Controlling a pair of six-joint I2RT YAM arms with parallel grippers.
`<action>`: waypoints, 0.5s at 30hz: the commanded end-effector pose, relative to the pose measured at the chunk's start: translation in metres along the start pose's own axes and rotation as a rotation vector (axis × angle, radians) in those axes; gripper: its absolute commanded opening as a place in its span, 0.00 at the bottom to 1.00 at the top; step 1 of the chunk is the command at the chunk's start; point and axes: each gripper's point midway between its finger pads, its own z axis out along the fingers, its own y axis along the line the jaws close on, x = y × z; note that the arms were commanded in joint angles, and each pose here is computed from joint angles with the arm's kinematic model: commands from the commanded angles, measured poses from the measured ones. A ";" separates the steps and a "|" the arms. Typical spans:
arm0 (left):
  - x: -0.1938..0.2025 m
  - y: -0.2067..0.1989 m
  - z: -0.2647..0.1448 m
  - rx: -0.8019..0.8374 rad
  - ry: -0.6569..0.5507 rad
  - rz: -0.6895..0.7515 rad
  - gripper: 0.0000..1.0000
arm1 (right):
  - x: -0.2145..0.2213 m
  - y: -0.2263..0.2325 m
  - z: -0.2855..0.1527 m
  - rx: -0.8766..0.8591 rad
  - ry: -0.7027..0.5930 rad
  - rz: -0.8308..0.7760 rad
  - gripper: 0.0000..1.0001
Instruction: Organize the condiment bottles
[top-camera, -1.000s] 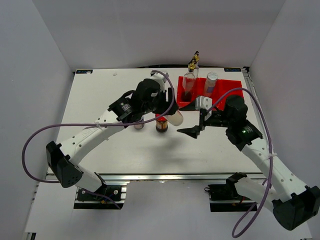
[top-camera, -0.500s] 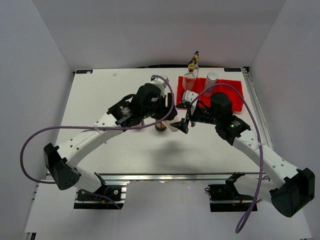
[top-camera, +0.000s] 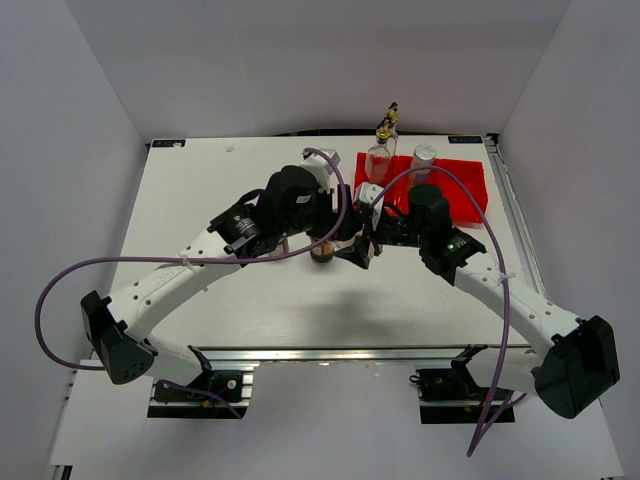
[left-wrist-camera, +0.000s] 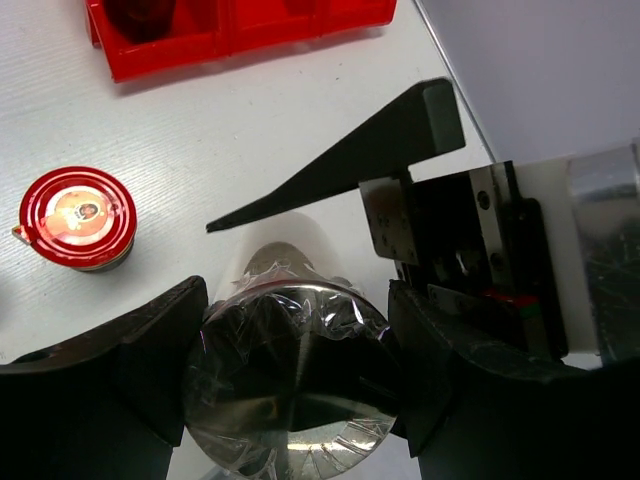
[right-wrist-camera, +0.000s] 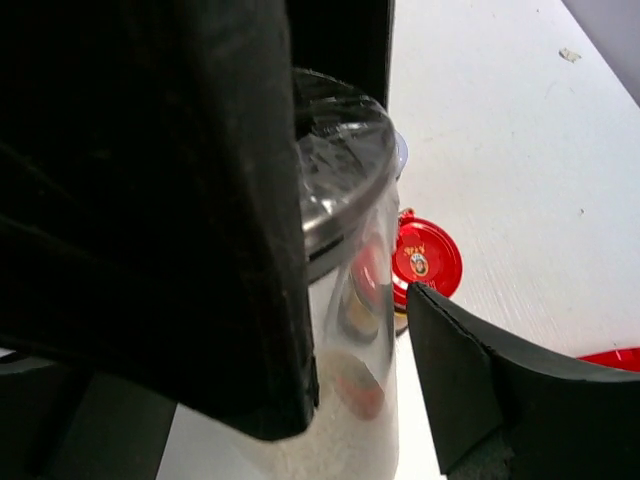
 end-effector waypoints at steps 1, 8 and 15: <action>-0.030 -0.035 -0.024 0.149 -0.097 -0.016 0.00 | -0.036 -0.007 0.003 0.013 -0.117 -0.051 0.85; -0.035 -0.036 -0.024 0.154 -0.123 -0.009 0.94 | -0.036 -0.020 0.000 0.117 -0.155 0.004 0.38; -0.074 0.016 -0.050 -0.138 -0.333 -0.018 0.98 | -0.023 -0.048 -0.019 0.292 -0.148 0.065 0.34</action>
